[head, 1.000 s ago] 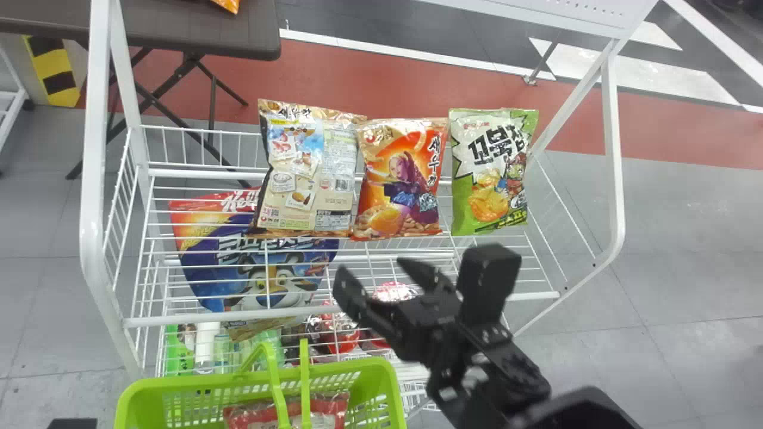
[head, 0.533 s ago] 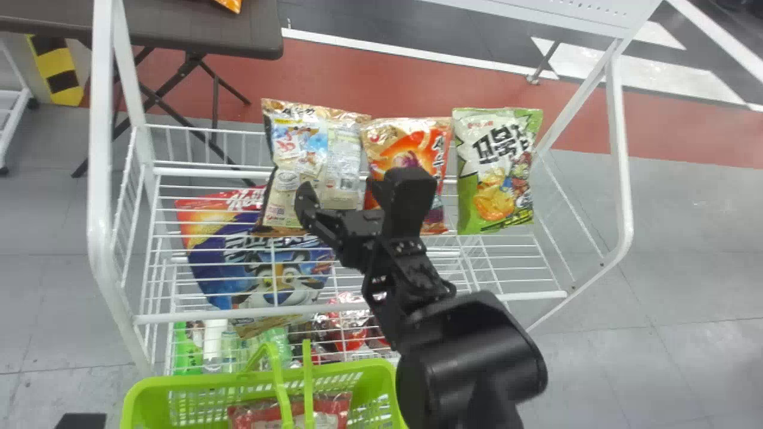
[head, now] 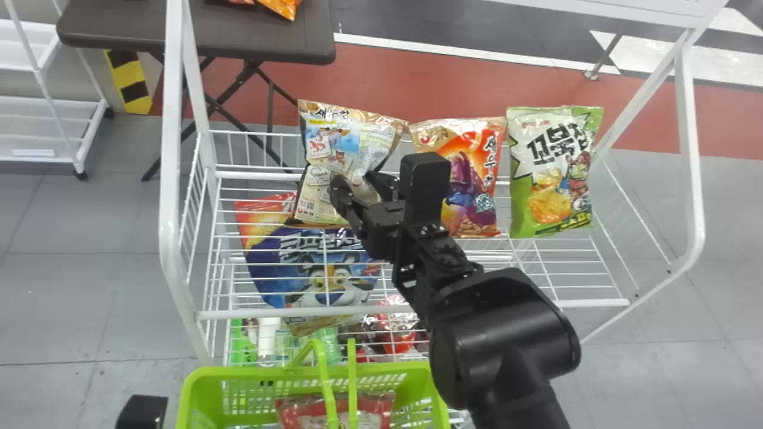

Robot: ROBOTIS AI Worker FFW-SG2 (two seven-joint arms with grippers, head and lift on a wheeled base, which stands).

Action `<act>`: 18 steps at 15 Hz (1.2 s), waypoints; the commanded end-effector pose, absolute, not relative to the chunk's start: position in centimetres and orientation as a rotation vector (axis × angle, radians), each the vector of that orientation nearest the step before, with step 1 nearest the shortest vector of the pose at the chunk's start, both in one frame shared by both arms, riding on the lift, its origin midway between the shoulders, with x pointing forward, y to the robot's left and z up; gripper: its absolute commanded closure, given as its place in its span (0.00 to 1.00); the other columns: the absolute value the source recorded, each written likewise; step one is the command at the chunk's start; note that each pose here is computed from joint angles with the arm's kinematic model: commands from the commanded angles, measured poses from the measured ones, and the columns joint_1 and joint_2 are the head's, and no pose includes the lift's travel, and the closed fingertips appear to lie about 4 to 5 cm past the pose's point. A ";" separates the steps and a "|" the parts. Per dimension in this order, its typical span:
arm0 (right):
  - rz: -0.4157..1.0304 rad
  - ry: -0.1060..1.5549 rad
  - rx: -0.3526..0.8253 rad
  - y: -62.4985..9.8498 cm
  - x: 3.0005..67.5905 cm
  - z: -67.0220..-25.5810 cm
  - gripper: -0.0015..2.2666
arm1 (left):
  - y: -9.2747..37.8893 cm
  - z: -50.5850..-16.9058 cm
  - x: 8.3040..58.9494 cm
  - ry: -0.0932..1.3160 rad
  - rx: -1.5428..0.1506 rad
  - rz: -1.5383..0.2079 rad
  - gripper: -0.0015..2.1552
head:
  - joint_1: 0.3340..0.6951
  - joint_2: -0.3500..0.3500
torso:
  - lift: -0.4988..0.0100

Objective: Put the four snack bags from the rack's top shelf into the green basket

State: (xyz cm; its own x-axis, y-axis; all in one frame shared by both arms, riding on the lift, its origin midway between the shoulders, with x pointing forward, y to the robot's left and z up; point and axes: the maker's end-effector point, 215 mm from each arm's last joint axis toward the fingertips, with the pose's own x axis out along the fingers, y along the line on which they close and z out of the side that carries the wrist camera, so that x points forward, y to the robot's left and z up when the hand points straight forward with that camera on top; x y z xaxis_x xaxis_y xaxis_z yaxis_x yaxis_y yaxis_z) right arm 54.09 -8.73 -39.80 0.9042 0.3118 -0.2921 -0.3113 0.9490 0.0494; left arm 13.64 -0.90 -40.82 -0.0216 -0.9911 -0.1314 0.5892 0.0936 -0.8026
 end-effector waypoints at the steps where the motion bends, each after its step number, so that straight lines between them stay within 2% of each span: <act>1: 0.377 0.264 -0.001 -7.7 53.7 -38.8 0.94 | -1.0 -40.8 13.6 0.831 -0.627 -1.404 0.88 | 1.00 0.26 | 0.98; 5: 0.404 0.212 0.019 -7.7 50.0 -35.5 0.94 | -1.0 -40.7 13.6 0.830 -0.626 -1.403 0.88 | 1.00 0.29 | 0.98; 8: 0.361 0.235 0.009 -12.0 45.2 -32.5 0.94 | -0.8 -40.7 13.8 0.828 -0.625 -1.397 0.88 | 1.00 0.26 | 0.98; 10: 0.332 0.396 0.032 -15.6 40.3 -33.5 0.94 | -0.7 -40.7 14.2 0.822 -0.625 -1.389 0.88 | 1.00 0.20 | 0.98; 11: 0.332 0.524 0.069 -17.2 36.8 -35.0 0.94 | -0.8 -40.5 14.3 0.815 -0.628 -1.388 0.88 | 1.00 0.10 | 0.98; 13: 0.315 0.722 0.115 -19.6 31.0 -37.7 0.94 | -0.9 -40.2 14.4 0.805 -0.635 -1.385 0.88 | 1.00 0.00 | 0.98; 15: 0.276 0.901 0.134 -21.8 25.3 -40.0 0.94 | -1.1 -40.2 14.5 0.802 -0.633 -1.377 0.88 | 1.00 0.00 | 0.98; 17: 0.312 1.082 0.239 -21.8 19.4 -41.3 0.94 | -1.3 -40.3 14.5 0.805 -0.629 -1.374 0.88 | 1.00 0.00 | 0.98; 18: 0.353 1.076 0.279 -20.8 19.2 -40.9 0.94 | -1.4 -40.4 14.5 0.806 -0.627 -1.373 0.88 | 1.00 0.00 | 0.98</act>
